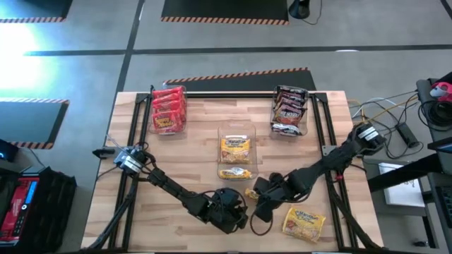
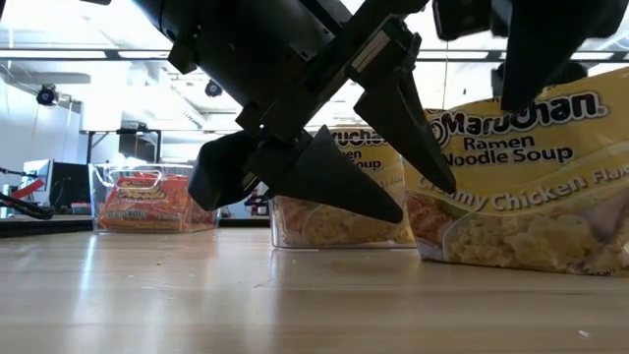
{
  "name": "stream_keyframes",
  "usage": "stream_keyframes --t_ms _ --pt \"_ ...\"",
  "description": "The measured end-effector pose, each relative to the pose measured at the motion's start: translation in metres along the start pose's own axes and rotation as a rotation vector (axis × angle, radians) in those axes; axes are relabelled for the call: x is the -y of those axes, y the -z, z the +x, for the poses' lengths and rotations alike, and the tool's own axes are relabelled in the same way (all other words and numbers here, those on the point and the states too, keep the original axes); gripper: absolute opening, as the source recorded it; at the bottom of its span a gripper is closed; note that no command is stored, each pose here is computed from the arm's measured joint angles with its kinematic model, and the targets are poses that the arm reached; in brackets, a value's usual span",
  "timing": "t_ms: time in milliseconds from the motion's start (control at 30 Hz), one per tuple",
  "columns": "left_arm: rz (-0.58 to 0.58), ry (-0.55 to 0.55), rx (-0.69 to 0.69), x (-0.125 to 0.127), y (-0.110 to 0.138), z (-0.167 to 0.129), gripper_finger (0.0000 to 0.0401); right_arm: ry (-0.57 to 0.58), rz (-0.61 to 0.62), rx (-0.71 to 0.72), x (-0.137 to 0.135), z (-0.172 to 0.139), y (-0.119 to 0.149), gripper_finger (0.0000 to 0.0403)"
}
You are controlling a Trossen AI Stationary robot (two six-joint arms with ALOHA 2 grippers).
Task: Sort Maruchan noodles
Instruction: Put the top yellow noodle pack into the center transparent bin
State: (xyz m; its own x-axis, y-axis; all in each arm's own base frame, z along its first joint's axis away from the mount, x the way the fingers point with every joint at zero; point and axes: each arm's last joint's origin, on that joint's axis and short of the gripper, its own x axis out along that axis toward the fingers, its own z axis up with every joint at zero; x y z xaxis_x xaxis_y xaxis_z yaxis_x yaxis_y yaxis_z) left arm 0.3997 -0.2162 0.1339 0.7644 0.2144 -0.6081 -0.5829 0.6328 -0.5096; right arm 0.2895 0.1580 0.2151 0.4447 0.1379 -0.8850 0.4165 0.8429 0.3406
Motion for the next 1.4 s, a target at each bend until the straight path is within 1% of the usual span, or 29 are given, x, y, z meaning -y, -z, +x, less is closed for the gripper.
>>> stream_keyframes --t_ms 200,300,400,567,800,900,1000,1167,1400 --pt "0.0 -0.001 -0.001 0.0 0.0 0.0 0.0152 0.075 -0.04 -0.032 0.001 0.023 -0.001 0.0239" --pt "0.0 -0.002 -0.001 0.0 0.0 0.0 0.0152 0.111 -0.057 -0.056 0.004 0.03 0.001 0.0233" --pt "-0.001 -0.002 -0.002 0.0 0.0 0.0 0.0152 0.123 -0.07 -0.065 0.005 0.034 0.002 0.0223" --pt "0.001 -0.006 -0.003 -0.001 0.0 0.0 0.0152 0.122 -0.077 -0.065 0.005 0.034 0.002 0.0188" --pt "0.001 -0.006 -0.003 -0.001 0.0 0.0 0.0152 0.119 -0.089 -0.064 0.004 0.033 0.002 0.0116" --pt "0.001 -0.008 -0.003 -0.001 0.0 0.0 0.0152 0.117 -0.086 -0.067 0.004 0.033 0.002 0.0111" --pt "0.001 -0.015 -0.006 -0.002 0.001 0.0 0.0152 0.091 -0.081 -0.087 0.002 0.028 0.001 0.0111" --pt "-0.024 -0.019 -0.01 -0.002 0.002 -0.001 0.0152 0.029 -0.081 -0.076 -0.005 0.011 -0.005 0.0121" --pt "-0.035 -0.038 -0.015 -0.004 0.003 -0.001 0.0152 -0.047 -0.079 -0.089 -0.006 -0.016 -0.007 0.0111"
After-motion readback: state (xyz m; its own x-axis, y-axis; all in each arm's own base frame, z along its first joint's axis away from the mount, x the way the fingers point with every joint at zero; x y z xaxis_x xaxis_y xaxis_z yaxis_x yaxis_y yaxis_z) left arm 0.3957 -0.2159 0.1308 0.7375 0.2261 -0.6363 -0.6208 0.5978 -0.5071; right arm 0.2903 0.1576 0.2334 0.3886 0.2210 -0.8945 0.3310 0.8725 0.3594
